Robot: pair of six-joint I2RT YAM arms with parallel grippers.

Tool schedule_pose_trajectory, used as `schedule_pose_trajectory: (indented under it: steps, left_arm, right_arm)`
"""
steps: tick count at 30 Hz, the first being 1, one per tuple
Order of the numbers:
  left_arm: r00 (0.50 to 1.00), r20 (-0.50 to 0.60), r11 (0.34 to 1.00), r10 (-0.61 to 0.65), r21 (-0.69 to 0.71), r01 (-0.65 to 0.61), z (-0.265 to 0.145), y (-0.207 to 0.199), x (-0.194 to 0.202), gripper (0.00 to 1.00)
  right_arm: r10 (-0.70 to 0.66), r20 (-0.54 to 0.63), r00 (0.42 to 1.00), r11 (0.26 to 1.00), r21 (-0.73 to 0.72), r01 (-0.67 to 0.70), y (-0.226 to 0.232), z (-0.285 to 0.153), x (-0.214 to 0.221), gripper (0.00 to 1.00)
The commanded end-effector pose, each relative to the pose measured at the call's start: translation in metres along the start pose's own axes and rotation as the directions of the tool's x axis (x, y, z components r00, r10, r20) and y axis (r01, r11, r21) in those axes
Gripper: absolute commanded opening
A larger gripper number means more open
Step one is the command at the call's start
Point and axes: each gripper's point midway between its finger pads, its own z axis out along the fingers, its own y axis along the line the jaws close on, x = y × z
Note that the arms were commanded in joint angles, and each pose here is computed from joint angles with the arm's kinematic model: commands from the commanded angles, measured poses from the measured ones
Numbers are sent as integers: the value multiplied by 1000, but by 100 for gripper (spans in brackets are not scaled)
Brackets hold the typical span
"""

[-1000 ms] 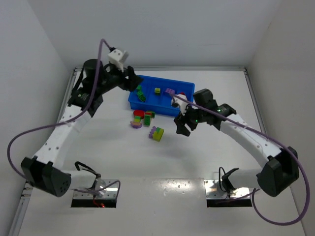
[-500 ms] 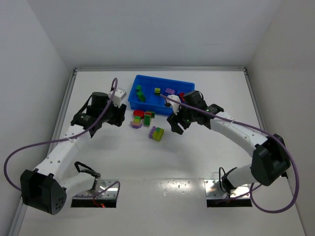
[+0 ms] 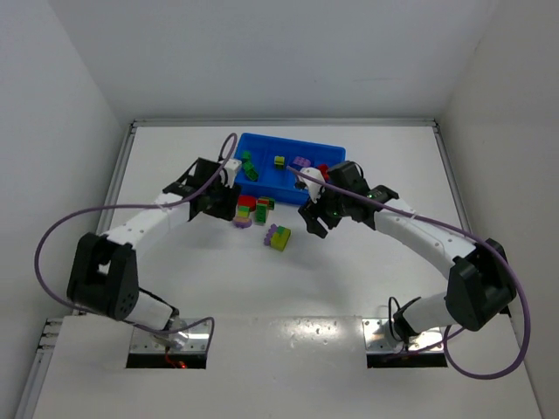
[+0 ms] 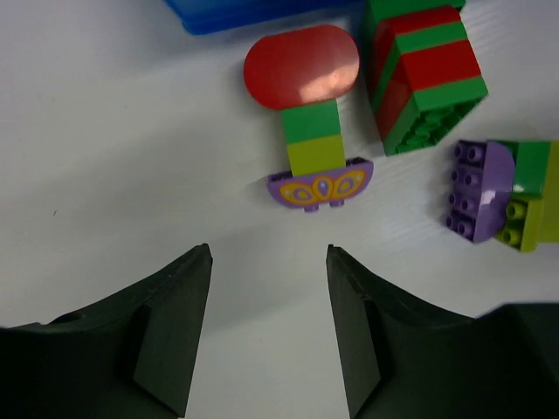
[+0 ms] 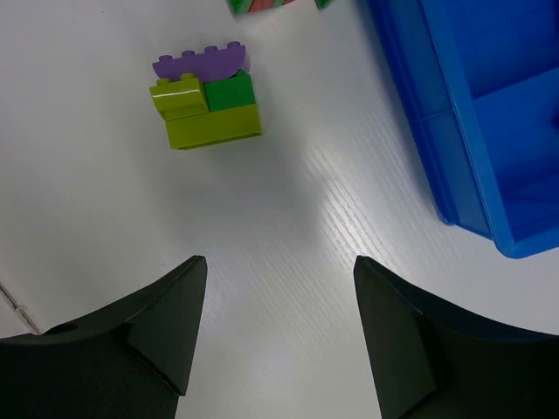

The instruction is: Sort the legos into containers by color

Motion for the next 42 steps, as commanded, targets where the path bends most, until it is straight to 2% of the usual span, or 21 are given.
schedule_pose_trajectory:
  steps: [1, 8, 14, 27, 29, 34, 39, 42]
  left_arm:
    - [996, 59, 998, -70, 16, 69, 17, -7, -35, 61]
    - [990, 72, 993, -121, 8, 121, 48, -13, -55, 60]
    - [995, 33, 995, -97, 23, 96, 67, -31, -44, 60]
    - [993, -48, 994, -106, -26, 105, 92, -24, -17, 60]
    - [993, -48, 994, -106, -26, 105, 92, -24, -17, 58]
    - [991, -79, 994, -106, -40, 103, 97, -22, -1, 44]
    - [991, -82, 994, -106, -40, 103, 93, -21, 10, 42]
    - [991, -87, 994, -106, -19, 105, 91, -25, 13, 36]
  right_arm:
    - [1, 46, 999, 999, 39, -3, -9, -4, -11, 69]
    - [5, 22, 1000, 999, 47, -6, -10, -3, 2, 69]
    - [9, 30, 1000, 998, 56, -11, -14, -4, 1, 69]
    - [12, 22, 1000, 999, 53, -13, -13, -1, 7, 69]
    - [18, 22, 1000, 998, 59, -19, -16, -2, 8, 69]
    - [21, 13, 1000, 998, 56, -22, -15, -1, 12, 69]
    - [21, 13, 1000, 998, 56, -22, -15, -1, 12, 69]
    - [21, 13, 1000, 998, 56, -22, -15, -1, 12, 69]
